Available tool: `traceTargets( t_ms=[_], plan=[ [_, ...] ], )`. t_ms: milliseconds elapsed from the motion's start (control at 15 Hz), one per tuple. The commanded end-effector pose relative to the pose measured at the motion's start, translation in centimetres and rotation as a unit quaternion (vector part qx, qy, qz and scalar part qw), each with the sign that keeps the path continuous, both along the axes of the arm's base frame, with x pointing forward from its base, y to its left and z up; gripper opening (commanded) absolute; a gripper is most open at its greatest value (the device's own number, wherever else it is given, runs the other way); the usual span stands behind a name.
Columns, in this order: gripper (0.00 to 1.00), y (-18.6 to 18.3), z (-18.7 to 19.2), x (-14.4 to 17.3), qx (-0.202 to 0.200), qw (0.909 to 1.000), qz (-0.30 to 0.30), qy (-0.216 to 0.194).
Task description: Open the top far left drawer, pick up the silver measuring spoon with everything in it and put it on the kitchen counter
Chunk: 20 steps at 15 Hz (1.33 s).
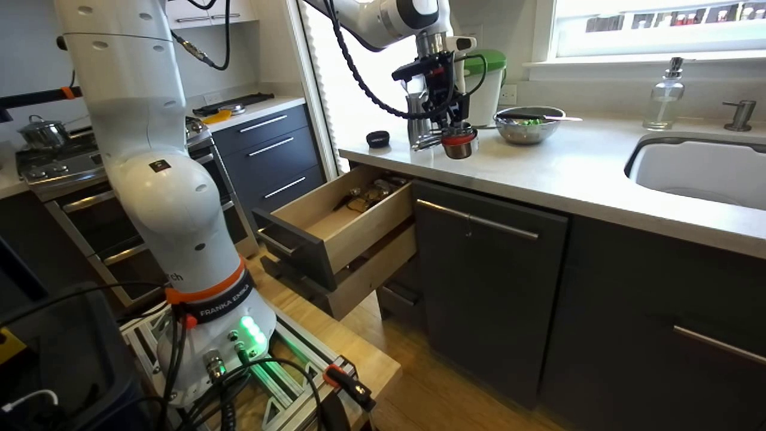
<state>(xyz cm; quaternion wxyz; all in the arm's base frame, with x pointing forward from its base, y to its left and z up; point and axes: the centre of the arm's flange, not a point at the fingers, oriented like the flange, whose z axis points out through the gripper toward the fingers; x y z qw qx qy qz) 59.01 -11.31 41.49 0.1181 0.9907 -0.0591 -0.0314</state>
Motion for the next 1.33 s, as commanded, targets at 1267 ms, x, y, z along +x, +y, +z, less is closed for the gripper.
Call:
traceTargets(
  t_ms=[1267],
  plan=[
    [0.06,-5.5,-3.6,3.9,0.06,0.9798,0.188,-0.031]
  ],
)
